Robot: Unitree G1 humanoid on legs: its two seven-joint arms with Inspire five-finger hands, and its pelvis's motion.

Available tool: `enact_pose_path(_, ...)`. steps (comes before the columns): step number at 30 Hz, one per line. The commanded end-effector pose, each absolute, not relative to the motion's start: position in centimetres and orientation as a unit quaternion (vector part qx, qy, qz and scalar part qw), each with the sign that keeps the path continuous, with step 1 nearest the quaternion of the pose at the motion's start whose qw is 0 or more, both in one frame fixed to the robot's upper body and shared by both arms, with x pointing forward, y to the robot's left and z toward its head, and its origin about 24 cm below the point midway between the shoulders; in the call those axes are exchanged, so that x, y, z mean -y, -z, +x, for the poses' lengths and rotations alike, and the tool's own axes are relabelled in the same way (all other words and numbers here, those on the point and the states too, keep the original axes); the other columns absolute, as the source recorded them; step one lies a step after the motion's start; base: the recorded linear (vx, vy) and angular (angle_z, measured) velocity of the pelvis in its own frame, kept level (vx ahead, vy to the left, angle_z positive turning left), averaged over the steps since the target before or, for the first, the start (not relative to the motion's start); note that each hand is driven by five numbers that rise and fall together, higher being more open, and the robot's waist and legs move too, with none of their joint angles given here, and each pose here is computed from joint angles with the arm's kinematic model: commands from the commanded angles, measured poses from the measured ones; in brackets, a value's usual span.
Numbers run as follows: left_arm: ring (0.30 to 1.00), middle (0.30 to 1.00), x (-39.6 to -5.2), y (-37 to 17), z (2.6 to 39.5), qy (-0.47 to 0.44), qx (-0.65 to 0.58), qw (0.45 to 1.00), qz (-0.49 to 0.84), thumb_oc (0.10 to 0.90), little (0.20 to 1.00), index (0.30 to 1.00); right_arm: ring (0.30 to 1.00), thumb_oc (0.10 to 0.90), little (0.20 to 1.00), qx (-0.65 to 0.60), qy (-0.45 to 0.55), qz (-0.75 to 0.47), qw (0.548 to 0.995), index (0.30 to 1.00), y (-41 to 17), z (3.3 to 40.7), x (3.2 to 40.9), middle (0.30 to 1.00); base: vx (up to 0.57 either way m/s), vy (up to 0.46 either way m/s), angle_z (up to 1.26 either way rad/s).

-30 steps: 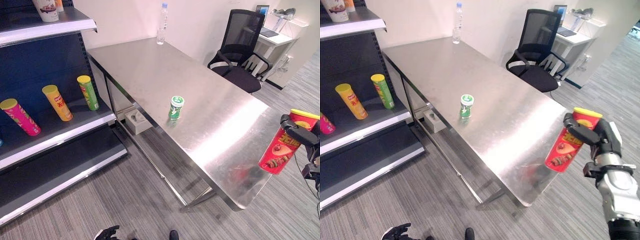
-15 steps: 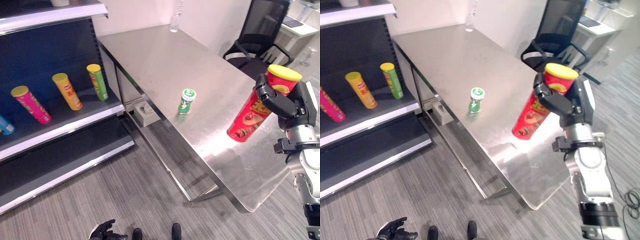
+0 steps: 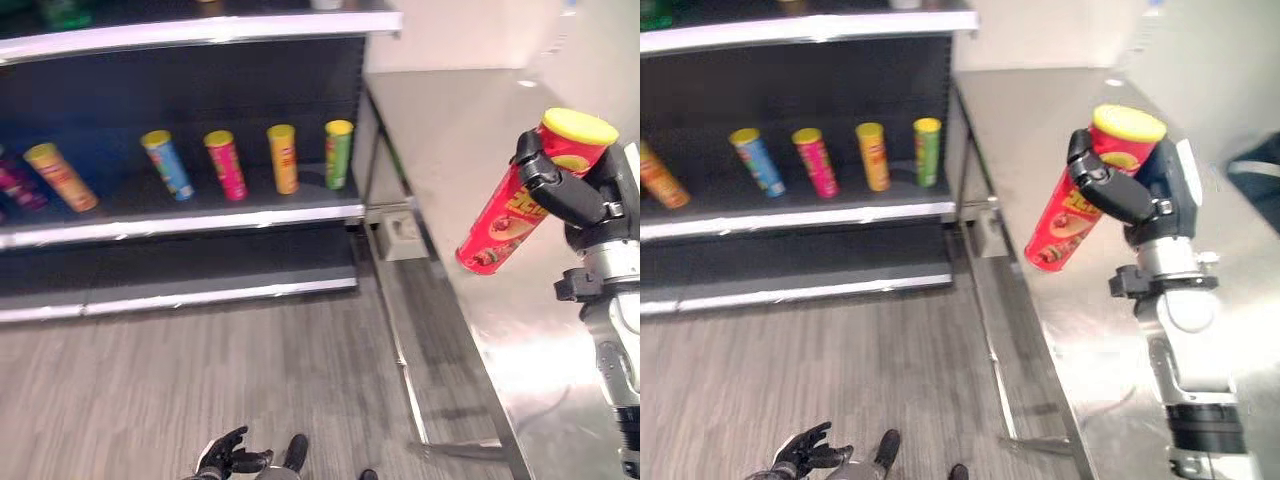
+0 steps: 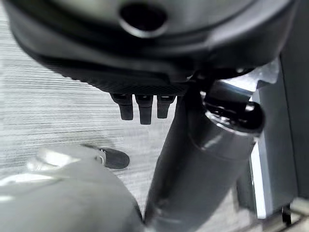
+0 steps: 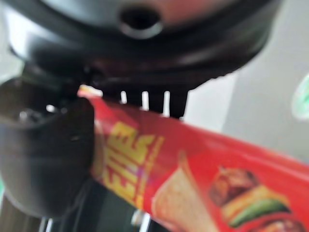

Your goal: Put the goods on the table back onto the shelves and tidy them up.

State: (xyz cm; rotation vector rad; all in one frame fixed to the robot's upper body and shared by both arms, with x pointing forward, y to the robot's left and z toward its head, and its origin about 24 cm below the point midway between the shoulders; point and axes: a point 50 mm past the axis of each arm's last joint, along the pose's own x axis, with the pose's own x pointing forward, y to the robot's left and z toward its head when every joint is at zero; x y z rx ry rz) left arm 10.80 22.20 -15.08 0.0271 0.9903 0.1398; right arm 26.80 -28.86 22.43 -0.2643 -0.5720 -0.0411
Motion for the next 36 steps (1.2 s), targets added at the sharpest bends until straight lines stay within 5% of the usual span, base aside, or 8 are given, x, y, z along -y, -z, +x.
enact_pose_path(1,0.9,0.9,-25.6,14.4,10.4,-0.088,-0.474,0.874,0.059,0.8,0.9,0.9,0.3,0.4,0.3,0.47,0.028,-0.146,0.87,0.3,-29.4,23.6,28.0,0.3,-0.03,0.155,0.31)
enact_pose_path(8,0.9,0.9,-26.6,13.6,11.2,-0.084,-0.455,0.882,0.091,0.8,0.9,0.9,0.3,0.4,0.3,0.511,0.085,-0.204,0.831,0.3,-31.8,21.8,29.0,0.3,0.09,0.43,0.07)
enact_pose_path(18,0.9,0.9,-29.9,11.8,13.1,-0.118,-0.431,0.886,0.124,0.8,0.9,0.9,0.3,0.4,0.3,0.519,0.069,-0.172,0.835,0.3,-31.2,22.9,27.2,0.3,0.01,0.386,-0.02)
enact_pose_path(36,0.9,0.9,-27.1,12.3,13.5,-0.132,-0.405,0.902,0.063,0.8,0.9,0.9,0.3,0.4,0.3,0.399,-0.06,-0.251,0.88,0.3,-24.7,27.1,20.2,0.3,0.08,0.141,0.3)
